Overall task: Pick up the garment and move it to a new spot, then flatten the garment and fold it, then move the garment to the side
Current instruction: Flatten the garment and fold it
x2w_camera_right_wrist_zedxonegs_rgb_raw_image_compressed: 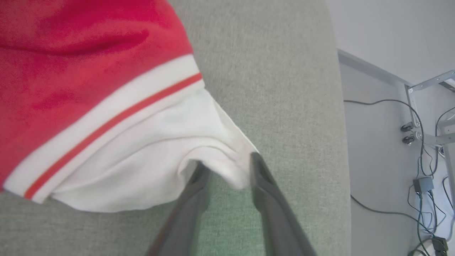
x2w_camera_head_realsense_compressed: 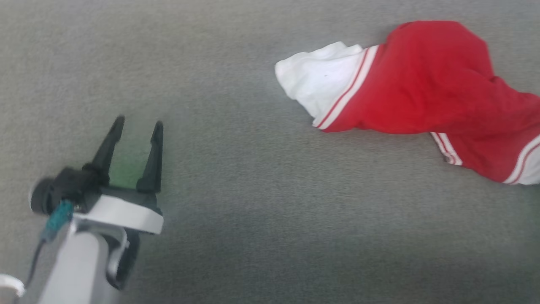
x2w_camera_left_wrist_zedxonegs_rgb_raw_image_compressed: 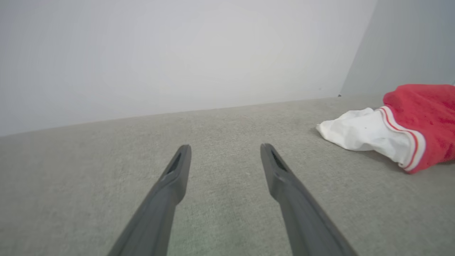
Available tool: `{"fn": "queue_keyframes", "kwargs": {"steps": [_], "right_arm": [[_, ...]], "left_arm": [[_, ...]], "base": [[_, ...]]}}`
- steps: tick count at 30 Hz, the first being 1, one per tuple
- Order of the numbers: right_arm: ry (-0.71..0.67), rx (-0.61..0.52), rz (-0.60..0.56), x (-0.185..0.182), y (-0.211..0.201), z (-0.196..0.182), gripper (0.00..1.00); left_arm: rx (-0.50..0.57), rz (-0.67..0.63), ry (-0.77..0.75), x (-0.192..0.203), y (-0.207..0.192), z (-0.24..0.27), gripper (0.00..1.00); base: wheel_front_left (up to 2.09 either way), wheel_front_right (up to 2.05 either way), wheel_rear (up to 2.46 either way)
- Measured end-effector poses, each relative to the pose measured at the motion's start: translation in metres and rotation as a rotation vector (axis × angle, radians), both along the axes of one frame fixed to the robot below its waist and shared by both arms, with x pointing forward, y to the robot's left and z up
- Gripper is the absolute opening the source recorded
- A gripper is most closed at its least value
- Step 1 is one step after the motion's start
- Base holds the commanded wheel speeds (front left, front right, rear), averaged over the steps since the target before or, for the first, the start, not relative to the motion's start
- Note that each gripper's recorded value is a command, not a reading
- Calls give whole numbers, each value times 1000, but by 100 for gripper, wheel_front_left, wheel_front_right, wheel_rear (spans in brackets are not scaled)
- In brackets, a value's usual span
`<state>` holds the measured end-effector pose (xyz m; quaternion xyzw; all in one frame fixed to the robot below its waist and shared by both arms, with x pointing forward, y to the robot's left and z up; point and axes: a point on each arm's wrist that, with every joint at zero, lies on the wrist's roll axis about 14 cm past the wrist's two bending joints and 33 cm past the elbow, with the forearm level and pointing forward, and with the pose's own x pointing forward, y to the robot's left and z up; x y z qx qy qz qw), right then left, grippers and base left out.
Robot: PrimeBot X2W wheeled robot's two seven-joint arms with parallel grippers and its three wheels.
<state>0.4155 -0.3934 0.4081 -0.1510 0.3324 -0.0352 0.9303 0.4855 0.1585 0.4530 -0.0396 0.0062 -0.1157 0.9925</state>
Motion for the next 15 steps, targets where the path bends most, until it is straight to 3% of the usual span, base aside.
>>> {"fn": "queue_keyframes", "kwargs": {"steps": [8, 11, 15], "right_arm": [[-239, 58, -98, -20, -9, 31, 100], [-341, 95, -141, -33, -7, 43, 100], [-435, 165, -185, -47, 8, 49, 100]], "left_arm": [[159, -284, -85, 43, -51, 42, 100], [236, -423, -18, 58, -87, 44, 100], [254, -570, 149, 71, -132, 33, 100]], "base": [[0, 0, 0], [0, 0, 0], [0, 0, 0]]}}
